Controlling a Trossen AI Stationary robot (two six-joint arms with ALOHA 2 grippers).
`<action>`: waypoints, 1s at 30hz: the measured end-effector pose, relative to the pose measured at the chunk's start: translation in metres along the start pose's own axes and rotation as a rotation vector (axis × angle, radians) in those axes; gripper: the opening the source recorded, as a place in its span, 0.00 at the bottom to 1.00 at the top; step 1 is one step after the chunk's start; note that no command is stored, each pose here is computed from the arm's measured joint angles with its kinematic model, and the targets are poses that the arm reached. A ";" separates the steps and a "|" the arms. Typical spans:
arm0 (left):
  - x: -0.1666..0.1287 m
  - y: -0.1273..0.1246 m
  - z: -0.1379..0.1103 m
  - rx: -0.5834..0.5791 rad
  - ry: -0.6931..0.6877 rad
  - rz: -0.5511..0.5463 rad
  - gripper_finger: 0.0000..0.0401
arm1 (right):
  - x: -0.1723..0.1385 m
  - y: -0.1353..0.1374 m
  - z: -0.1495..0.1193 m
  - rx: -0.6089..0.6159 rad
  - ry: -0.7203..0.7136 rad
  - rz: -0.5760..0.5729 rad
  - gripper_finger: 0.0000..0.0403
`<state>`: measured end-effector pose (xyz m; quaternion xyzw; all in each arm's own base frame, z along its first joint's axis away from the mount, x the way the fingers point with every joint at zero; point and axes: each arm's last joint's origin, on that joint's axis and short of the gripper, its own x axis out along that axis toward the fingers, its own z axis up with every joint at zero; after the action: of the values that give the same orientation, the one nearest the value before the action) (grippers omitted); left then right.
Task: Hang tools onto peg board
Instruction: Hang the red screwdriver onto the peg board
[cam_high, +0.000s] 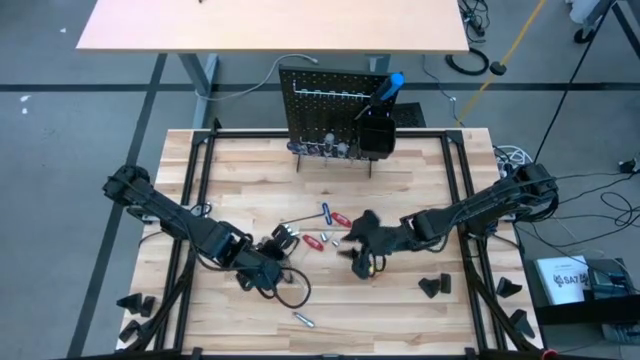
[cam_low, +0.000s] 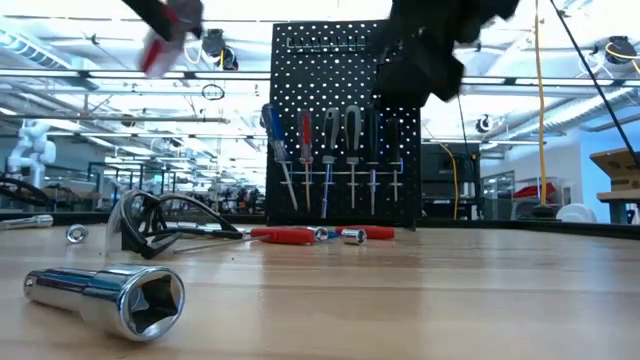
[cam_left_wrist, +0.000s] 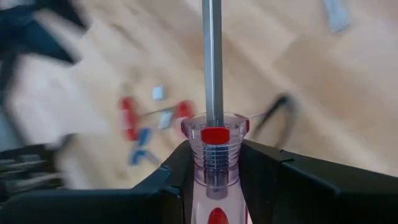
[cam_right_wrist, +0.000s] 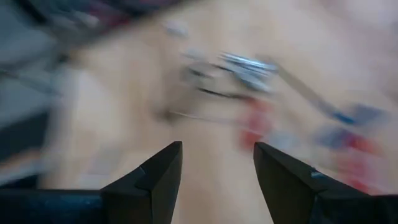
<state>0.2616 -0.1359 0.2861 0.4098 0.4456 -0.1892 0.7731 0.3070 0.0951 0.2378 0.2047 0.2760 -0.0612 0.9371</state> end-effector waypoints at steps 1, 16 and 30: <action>0.000 0.001 0.000 0.032 0.017 0.036 0.23 | 0.000 0.003 0.004 0.015 -0.015 0.073 0.48; 0.030 0.019 0.015 0.414 0.169 0.338 0.23 | 0.002 0.003 0.028 0.278 -0.067 0.319 0.48; 0.034 0.046 0.020 0.480 0.156 0.490 0.23 | 0.011 0.001 0.023 0.241 -0.076 0.275 0.48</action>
<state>0.3203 -0.1226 0.2841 0.6881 0.3345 -0.0655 0.6406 0.3281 0.0866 0.2501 0.3487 0.2003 0.0272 0.9152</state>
